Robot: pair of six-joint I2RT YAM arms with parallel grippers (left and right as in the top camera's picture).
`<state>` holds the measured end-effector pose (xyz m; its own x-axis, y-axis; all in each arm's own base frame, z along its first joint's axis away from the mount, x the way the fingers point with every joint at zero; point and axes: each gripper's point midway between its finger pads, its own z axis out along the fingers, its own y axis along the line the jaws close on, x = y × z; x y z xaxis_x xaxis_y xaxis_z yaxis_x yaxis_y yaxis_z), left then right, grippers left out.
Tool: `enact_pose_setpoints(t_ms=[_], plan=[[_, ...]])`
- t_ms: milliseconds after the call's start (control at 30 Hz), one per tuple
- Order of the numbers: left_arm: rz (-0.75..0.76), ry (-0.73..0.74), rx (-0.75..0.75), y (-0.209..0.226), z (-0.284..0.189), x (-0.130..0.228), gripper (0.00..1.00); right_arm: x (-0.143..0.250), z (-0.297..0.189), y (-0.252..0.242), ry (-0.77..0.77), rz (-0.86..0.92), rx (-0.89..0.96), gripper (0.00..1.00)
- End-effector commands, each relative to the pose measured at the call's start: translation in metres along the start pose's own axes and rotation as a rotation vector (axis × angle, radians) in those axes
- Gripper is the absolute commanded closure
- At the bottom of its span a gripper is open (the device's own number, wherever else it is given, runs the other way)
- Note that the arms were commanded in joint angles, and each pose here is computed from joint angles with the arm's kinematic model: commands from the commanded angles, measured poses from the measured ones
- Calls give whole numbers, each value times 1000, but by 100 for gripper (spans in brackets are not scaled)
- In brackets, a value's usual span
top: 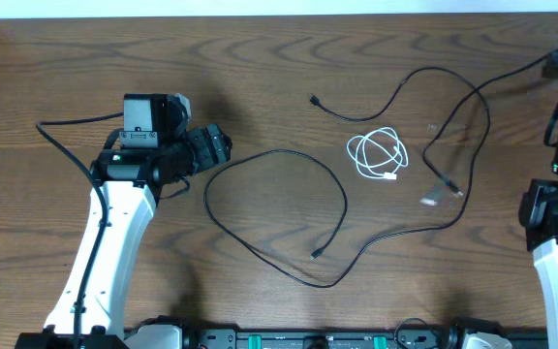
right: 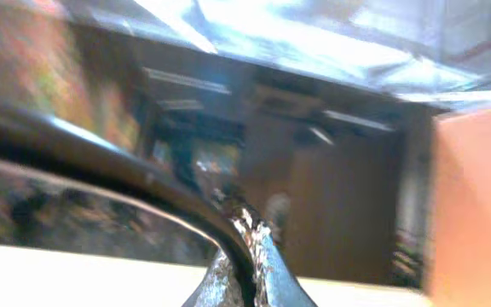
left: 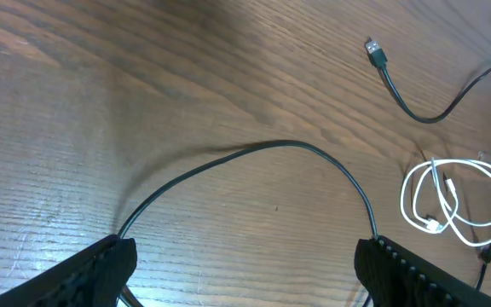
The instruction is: Untangle cables
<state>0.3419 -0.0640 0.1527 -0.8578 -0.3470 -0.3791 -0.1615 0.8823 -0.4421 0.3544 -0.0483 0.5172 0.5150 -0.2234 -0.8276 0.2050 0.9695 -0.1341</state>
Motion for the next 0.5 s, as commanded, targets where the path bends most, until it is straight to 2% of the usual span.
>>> enact_pose_setpoints(t_ms=[0, 267, 467], plan=[[11, -23, -6, -2, -5, -7, 13, 4, 0, -36, 49, -133, 150, 99], [11, -23, -6, -2, -5, -7, 13, 52, -12, -112, 243, -376, 314, 99], [11, -23, -6, -2, -5, -7, 13, 61, -39, -187, 350, -564, 497, 99]])
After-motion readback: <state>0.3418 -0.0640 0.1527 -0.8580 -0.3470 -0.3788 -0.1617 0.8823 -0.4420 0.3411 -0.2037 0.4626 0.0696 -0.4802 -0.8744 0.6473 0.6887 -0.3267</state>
